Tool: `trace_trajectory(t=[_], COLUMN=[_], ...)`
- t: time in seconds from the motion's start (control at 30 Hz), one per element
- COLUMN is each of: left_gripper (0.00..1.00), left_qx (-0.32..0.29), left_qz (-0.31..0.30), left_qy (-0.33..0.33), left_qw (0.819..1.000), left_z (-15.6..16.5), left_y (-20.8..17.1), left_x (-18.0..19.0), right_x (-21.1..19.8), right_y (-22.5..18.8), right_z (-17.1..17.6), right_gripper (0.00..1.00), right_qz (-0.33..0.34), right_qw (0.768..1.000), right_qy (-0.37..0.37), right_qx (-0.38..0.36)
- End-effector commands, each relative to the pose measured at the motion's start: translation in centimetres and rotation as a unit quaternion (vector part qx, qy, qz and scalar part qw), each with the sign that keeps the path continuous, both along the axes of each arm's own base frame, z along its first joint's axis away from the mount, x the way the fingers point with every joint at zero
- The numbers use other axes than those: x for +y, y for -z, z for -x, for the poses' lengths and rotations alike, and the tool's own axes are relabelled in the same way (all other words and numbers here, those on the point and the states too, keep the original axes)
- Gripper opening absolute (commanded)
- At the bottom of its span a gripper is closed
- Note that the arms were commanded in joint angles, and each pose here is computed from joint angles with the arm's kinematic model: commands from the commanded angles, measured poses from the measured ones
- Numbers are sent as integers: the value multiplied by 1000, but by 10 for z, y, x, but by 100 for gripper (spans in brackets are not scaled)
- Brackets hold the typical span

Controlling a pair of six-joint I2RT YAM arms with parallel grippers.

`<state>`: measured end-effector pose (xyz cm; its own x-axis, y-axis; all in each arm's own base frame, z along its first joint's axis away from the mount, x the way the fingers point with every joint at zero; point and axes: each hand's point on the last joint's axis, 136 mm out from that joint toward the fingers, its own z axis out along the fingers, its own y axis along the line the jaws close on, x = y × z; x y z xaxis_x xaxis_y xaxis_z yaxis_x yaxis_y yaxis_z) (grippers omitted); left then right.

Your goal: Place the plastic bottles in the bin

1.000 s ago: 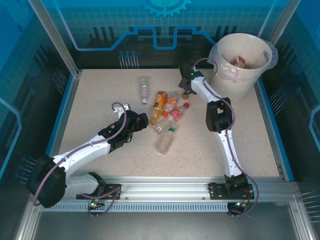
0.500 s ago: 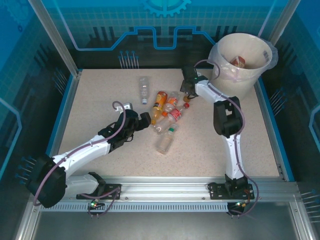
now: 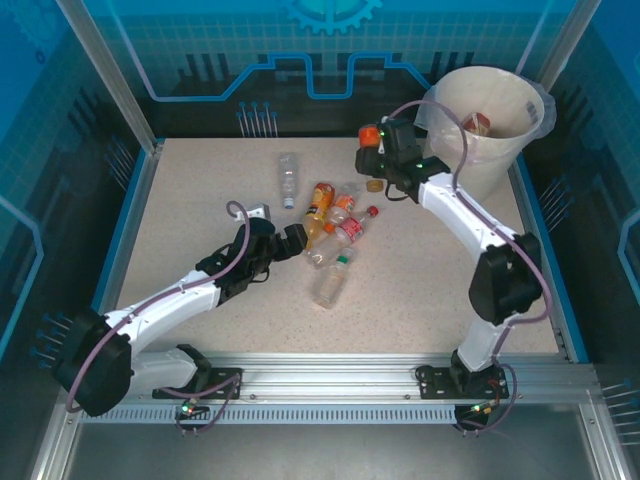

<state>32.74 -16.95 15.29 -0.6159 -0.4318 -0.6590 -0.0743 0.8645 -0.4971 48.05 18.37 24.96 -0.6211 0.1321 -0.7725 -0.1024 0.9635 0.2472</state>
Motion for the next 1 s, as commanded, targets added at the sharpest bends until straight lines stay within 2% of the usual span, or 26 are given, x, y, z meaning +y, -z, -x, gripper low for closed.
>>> trace_trajectory(t=[0.0,0.17,0.37,0.67,0.97], left_gripper=[99,99,99,99,99], left_qx=[-17,-16,-18,-22,-25], left_qz=[21,29,34,27,32], left_qy=[11,20,23,18,10], left_qw=[1000,999,999,999,999], left_z=[-2,-3,-3,1,5], left_y=[-12,-11,-13,-17,-19], left_x=[-4,-9,-11,-6,-1], right_x=[1,-23,-82,-181,-247], right_y=[-54,-102,-142,-152,-155], right_z=[19,32,22,-21,-72], right_gripper=[33,34,33,34,35], right_qz=[-12,-53,-88,-112,-122], right_qw=[997,993,987,979,959], right_qy=[-44,-40,8,113,217], right_qx=[-60,-102,-133,-126,-133])
